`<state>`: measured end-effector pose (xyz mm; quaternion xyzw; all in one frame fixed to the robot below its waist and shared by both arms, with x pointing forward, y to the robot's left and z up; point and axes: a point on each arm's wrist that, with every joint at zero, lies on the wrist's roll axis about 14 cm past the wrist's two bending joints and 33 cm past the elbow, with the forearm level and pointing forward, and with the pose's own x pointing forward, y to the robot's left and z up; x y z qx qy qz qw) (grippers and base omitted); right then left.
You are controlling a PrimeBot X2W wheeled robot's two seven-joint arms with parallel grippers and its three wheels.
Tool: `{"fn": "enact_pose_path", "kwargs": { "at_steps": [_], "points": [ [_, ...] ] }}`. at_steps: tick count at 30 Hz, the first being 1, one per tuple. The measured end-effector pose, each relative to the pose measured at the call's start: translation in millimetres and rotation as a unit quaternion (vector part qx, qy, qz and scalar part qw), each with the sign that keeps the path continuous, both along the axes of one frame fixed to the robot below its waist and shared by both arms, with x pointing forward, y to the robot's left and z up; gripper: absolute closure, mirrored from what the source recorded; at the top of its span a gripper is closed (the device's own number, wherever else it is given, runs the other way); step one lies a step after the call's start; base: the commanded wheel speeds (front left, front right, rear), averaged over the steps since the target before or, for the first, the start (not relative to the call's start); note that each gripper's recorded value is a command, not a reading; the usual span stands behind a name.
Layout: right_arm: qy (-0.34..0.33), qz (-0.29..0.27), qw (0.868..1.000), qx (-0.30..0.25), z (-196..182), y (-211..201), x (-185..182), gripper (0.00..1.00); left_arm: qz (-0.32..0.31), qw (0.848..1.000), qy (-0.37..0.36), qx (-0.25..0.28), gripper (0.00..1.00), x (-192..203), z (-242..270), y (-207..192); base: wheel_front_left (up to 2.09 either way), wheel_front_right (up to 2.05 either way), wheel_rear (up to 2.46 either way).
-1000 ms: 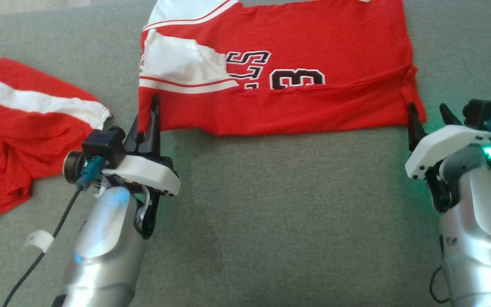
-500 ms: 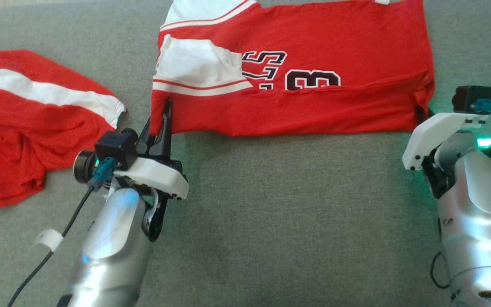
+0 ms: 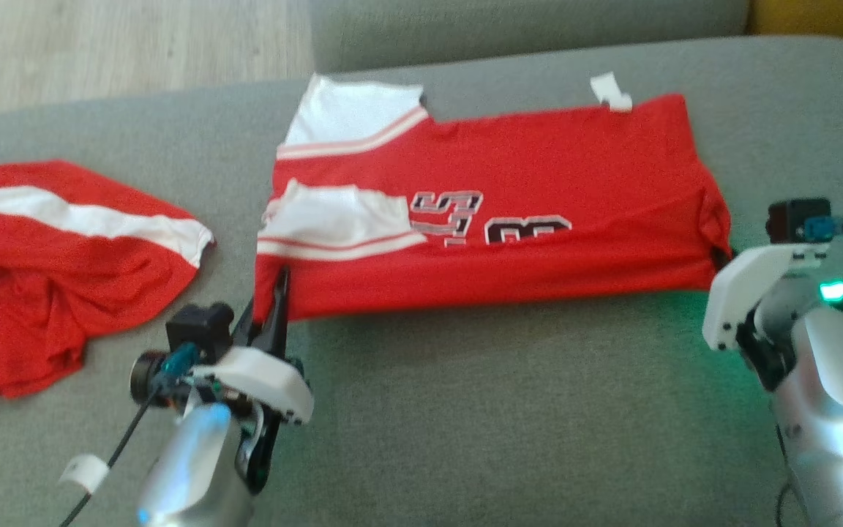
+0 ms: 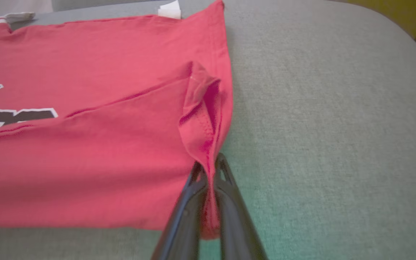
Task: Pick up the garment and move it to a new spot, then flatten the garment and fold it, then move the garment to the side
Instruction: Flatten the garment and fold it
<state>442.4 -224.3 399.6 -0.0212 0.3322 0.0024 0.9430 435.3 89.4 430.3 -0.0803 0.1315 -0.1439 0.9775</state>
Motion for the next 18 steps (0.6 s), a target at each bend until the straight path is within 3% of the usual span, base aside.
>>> {"fn": "enact_pose_path", "kwargs": {
  "at_steps": [9,18],
  "points": [
    [0.025,0.014,1.0,0.008,12,-12,-50,1.0,-0.022,0.999,0.044,0.014,1.0,-46,-12,-4,0.0,0.0,0.0],
    [0.055,0.004,0.998,0.031,0,-18,-96,1.0,-0.04,0.995,0.086,0.018,1.0,-81,-28,-5,0.0,0.0,0.0]
  ]
}}
